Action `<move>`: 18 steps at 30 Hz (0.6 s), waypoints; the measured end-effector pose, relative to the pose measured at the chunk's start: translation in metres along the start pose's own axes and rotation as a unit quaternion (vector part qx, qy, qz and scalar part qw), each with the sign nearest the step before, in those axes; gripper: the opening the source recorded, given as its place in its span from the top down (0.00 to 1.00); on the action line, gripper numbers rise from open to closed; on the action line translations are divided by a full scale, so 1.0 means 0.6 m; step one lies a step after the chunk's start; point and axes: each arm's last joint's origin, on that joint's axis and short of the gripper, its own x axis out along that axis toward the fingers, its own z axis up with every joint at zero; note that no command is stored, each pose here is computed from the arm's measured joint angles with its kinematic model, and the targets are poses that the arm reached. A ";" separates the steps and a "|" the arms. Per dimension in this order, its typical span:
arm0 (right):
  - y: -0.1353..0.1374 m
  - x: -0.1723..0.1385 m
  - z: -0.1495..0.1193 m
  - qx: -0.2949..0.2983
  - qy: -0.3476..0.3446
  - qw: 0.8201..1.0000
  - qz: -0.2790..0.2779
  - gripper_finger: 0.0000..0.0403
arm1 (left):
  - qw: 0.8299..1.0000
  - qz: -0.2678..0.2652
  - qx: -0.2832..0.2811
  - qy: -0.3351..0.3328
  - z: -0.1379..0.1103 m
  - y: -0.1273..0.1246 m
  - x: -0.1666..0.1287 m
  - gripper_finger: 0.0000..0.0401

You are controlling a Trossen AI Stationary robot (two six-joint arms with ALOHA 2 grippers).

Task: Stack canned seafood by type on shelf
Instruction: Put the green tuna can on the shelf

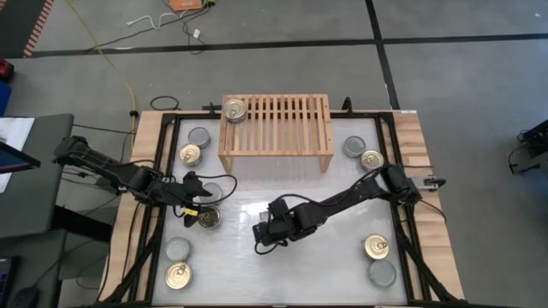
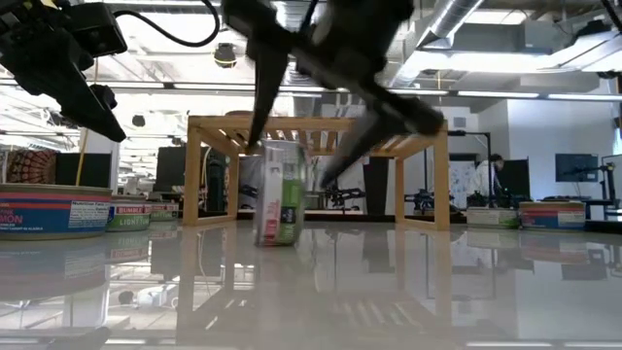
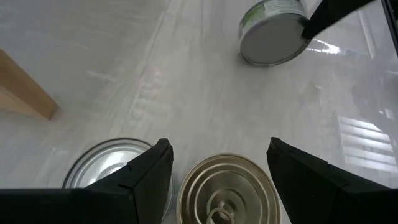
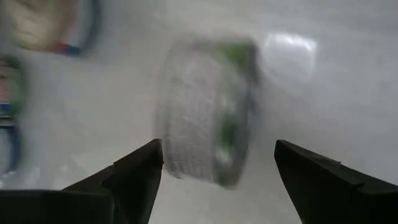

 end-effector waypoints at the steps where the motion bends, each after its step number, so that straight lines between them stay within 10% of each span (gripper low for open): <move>1: -0.003 0.009 -0.001 0.007 0.009 1.000 -0.010 0.17 | 1.000 0.000 0.000 0.000 0.000 0.000 0.000 0.38; 10: -0.008 0.022 0.010 0.006 -0.009 1.000 -0.021 0.36 | 1.000 0.000 -0.002 0.000 0.000 0.000 0.000 0.38; 18: 0.002 0.019 0.017 -0.054 -0.022 0.998 0.006 0.85 | 1.000 0.000 0.001 0.000 0.000 0.000 0.000 0.38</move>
